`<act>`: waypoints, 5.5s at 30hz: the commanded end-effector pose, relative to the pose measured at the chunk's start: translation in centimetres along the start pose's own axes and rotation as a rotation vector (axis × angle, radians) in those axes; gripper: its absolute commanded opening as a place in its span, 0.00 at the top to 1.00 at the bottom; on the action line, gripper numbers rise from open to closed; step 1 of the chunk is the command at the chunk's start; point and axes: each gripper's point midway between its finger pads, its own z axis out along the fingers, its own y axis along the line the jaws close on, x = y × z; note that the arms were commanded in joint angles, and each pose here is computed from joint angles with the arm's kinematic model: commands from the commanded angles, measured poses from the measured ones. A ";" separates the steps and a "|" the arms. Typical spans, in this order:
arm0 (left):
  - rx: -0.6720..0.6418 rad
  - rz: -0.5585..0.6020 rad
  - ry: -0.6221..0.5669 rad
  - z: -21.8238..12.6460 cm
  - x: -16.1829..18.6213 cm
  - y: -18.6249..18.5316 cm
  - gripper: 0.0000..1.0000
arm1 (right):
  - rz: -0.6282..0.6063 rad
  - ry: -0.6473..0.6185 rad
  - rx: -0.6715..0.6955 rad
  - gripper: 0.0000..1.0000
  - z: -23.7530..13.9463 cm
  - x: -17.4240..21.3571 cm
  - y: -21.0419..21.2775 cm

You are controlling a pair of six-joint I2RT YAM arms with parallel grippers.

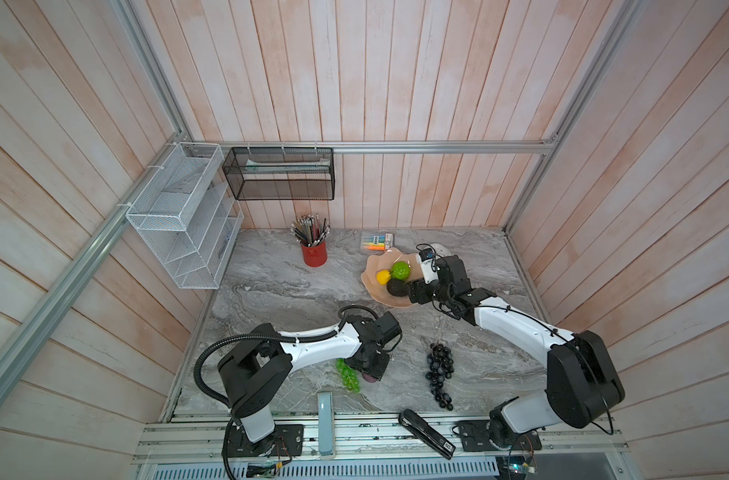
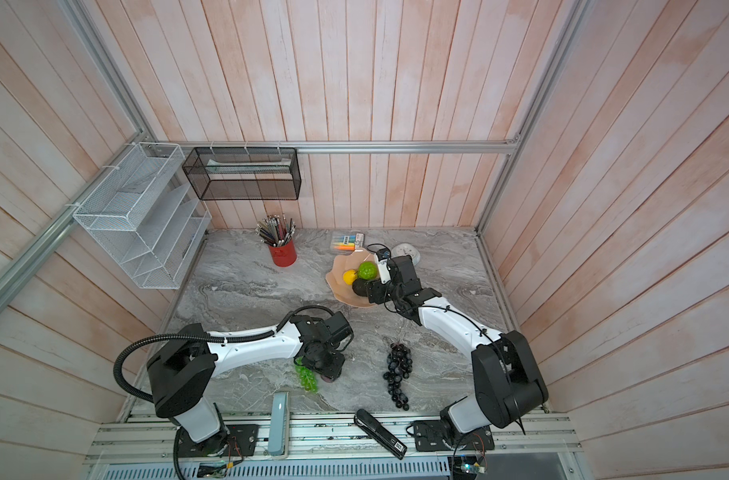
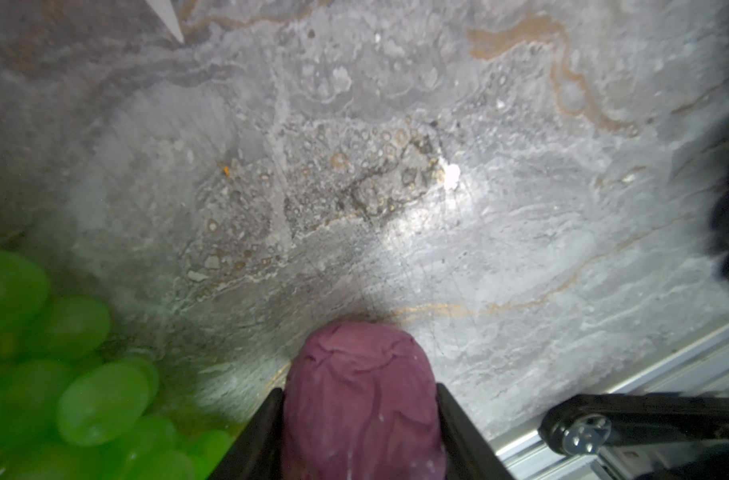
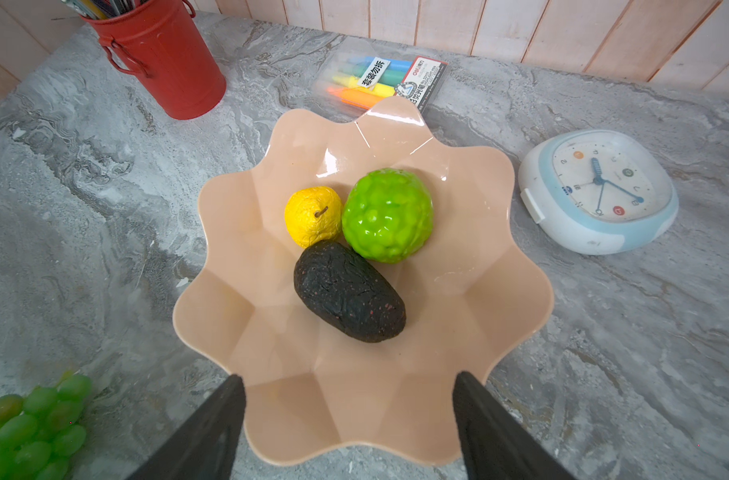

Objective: Place and organize the fake fruits in the fruit bowl
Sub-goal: 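Reach the left gripper down and grasp the purple fig, then carry the purple fig with the left gripper into the bowl beside the pear, then open the left gripper and withdraw while the right gripper reaches the black grapes, then close the right gripper on the black grape bunch stem and lift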

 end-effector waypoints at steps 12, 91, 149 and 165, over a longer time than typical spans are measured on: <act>0.179 -0.118 -0.289 -10.3 -10.7 1.9 0.57 | 0.065 -0.096 -0.003 0.22 -1.6 -2.2 -0.8; 0.074 -0.112 -0.494 -10.1 -24.1 7.3 0.30 | 0.206 -0.036 0.016 0.26 -6.8 4.0 -2.3; 0.246 -0.222 -0.715 -14.4 -15.7 10.4 0.28 | 0.314 0.375 0.172 1.00 -7.4 14.5 -1.1; 0.267 -0.245 -0.682 -13.7 -16.2 10.2 0.28 | 0.298 0.352 0.120 1.00 -7.7 13.7 -0.3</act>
